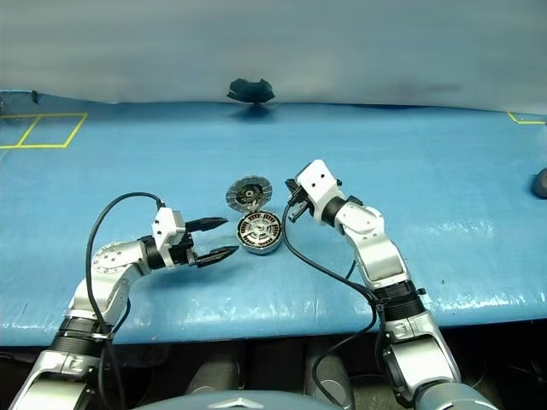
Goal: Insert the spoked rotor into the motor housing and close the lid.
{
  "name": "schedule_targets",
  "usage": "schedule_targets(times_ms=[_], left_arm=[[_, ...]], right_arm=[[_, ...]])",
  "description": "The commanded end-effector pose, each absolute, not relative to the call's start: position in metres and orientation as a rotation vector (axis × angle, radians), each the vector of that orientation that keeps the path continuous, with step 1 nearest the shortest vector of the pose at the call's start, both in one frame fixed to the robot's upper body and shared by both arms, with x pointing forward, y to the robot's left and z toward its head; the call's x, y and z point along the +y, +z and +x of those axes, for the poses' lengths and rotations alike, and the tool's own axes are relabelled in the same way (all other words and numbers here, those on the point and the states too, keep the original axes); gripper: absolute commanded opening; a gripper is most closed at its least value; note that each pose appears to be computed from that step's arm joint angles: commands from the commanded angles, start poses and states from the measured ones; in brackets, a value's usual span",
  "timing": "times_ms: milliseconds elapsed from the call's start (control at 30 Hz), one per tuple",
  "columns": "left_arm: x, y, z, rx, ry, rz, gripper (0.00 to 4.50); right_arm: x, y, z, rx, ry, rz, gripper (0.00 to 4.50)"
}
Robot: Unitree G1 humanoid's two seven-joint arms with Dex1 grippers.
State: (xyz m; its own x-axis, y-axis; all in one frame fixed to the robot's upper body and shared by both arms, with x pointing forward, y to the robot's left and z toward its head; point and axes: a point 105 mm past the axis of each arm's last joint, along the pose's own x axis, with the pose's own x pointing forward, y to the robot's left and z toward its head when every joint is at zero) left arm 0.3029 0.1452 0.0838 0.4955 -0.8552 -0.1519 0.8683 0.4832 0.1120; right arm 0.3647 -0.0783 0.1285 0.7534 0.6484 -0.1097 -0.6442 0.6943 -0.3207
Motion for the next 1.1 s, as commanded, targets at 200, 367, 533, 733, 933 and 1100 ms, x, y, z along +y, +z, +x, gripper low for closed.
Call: schedule_targets(times_ms=[200,367,533,733,933,1100], left_arm=[[0.173,0.120,0.308,0.010,-0.952,0.179,3.86],[0.169,0.123,0.314,0.023,-0.916,0.188,3.86],[0.174,0.117,0.327,0.056,-0.825,0.199,3.26],[0.172,0.114,0.333,0.071,-0.811,0.208,1.25],[0.176,0.113,0.341,0.080,-0.764,0.226,0.02],[0.177,0.115,0.352,0.101,-0.717,0.221,0.02]], right_arm=[[-0.098,0.106,0.342,0.053,0.678,-0.308,0.01],[-0.098,0.099,0.327,0.065,0.683,-0.303,0.01],[-0.102,0.095,0.322,0.078,0.650,-0.284,0.00],[-0.106,0.093,0.318,0.091,0.630,-0.279,0.00],[-0.110,0.090,0.317,0.101,0.608,-0.275,0.00],[-0.109,0.080,0.302,0.152,0.668,-0.269,0.00]])
